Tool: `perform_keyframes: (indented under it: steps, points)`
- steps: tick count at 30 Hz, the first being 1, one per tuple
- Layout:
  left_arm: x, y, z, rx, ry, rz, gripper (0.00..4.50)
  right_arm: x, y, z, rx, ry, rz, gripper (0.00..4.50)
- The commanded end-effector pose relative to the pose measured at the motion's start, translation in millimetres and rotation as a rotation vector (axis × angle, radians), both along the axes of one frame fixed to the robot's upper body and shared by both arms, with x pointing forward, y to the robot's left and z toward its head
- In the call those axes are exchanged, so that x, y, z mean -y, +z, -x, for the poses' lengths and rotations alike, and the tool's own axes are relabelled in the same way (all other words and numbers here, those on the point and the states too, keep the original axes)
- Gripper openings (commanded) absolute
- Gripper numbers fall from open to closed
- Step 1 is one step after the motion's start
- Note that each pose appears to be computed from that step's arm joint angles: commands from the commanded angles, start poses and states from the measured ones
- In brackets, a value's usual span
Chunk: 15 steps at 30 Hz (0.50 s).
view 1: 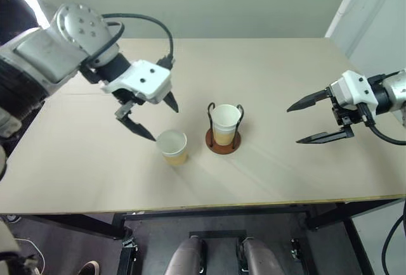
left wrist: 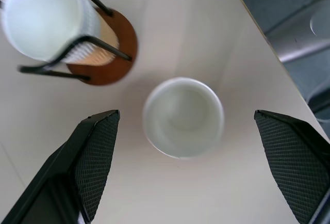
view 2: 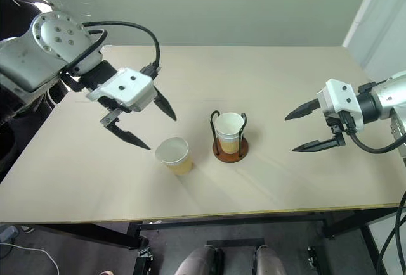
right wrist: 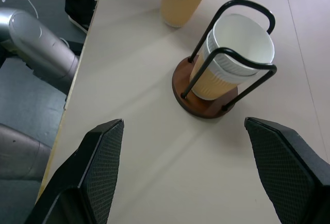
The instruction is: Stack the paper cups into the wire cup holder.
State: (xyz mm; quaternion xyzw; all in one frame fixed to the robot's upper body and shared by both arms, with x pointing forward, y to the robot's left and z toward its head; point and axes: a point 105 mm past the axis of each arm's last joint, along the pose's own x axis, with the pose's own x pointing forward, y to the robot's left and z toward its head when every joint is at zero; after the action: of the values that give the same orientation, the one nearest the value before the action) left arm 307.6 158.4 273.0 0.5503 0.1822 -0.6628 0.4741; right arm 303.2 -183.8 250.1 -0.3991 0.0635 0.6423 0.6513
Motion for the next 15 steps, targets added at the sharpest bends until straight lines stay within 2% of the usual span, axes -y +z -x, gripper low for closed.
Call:
perform_keyframes:
  steps: [1,10,15]
  points:
    - [-10.0,-5.3,11.7,-0.024,-0.014,-0.048,4.48,-0.9,10.6,1.3,0.036,0.022,0.001,3.86]
    - [-24.5,-29.3,15.8,-0.041,-0.023,-0.109,4.48,-2.6,8.9,-1.2,0.027,0.03,0.006,3.86]
    - [-28.4,-38.1,8.8,-0.025,-0.026,-0.131,4.48,-4.2,9.4,-1.2,0.027,0.036,0.009,3.86]
